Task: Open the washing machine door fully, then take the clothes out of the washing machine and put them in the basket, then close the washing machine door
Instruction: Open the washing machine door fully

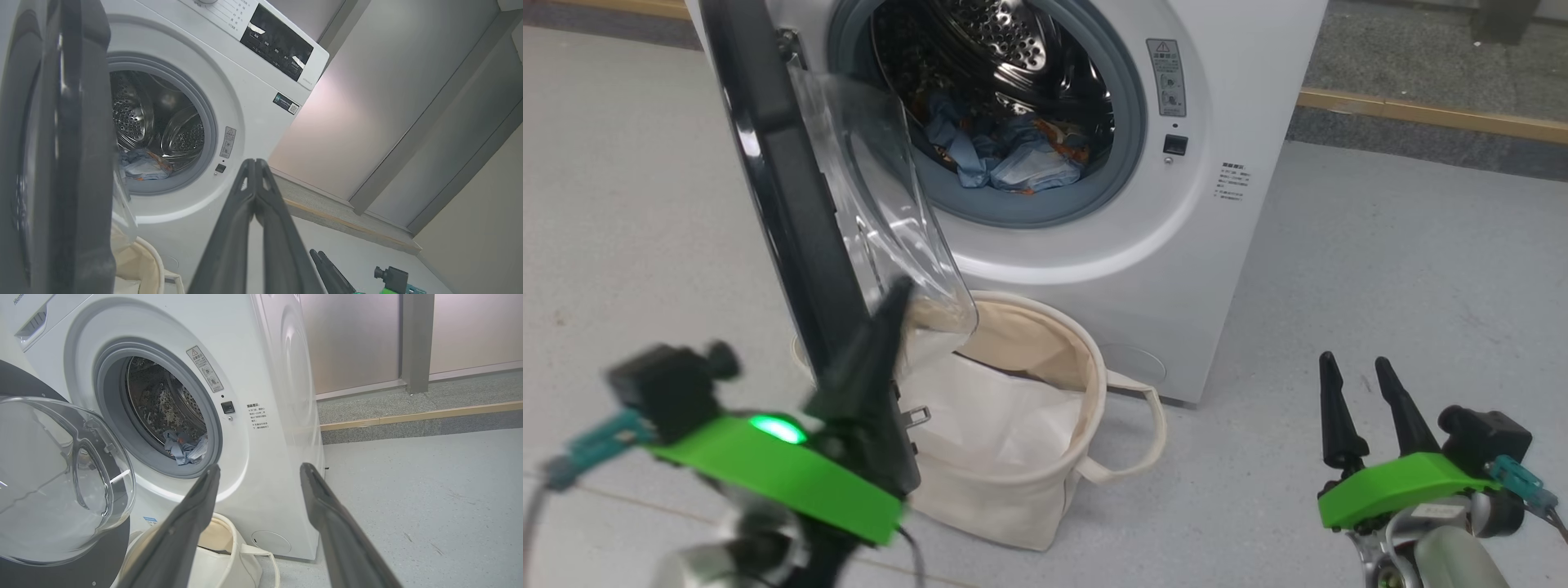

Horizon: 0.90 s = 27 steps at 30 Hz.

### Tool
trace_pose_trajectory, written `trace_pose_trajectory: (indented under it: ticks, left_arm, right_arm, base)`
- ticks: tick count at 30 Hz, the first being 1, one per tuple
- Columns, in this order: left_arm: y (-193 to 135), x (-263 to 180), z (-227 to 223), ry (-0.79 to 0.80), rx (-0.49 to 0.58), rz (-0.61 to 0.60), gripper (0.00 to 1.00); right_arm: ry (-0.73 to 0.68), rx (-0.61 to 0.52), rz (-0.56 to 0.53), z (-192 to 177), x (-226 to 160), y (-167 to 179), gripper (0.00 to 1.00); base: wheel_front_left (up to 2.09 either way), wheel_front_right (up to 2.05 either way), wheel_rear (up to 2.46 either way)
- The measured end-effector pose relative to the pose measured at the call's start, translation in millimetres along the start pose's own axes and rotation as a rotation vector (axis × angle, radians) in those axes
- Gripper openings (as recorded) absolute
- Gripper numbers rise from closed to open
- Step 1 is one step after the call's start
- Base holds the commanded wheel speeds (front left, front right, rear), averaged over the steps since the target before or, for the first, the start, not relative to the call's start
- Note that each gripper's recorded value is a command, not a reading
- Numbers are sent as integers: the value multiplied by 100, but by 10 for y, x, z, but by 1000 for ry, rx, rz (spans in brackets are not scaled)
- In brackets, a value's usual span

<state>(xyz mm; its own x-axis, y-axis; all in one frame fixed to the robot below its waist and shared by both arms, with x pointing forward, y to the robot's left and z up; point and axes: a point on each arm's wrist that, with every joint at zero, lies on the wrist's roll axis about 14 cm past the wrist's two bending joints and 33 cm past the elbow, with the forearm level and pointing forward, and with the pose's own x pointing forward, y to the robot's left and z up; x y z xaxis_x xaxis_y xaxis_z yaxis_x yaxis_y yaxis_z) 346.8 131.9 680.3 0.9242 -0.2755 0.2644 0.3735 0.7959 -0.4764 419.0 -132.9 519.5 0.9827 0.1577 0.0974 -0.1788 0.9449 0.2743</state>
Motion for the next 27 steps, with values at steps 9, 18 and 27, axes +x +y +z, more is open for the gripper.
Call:
trace_pose_trajectory:
  ticks: [9, 18, 27]
  left_arm:
    - [0, 6, -661, 122, -76, 43, 0]
    - [443, 112, -1048, 122, -71, 173, 0]
    - [827, 116, -980, 49, 14, 307, 0]
  right_arm:
    - [11, 2, 6, -44, 13, 19, 100]
    - [32, 21, 12, -132, 74, 33, 100]
    - [28, 35, 73, -137, 209, 245, 100]
  base:
    - [0, 0, 0]
    - [0, 0, 0]
    - [0, 0, 0]
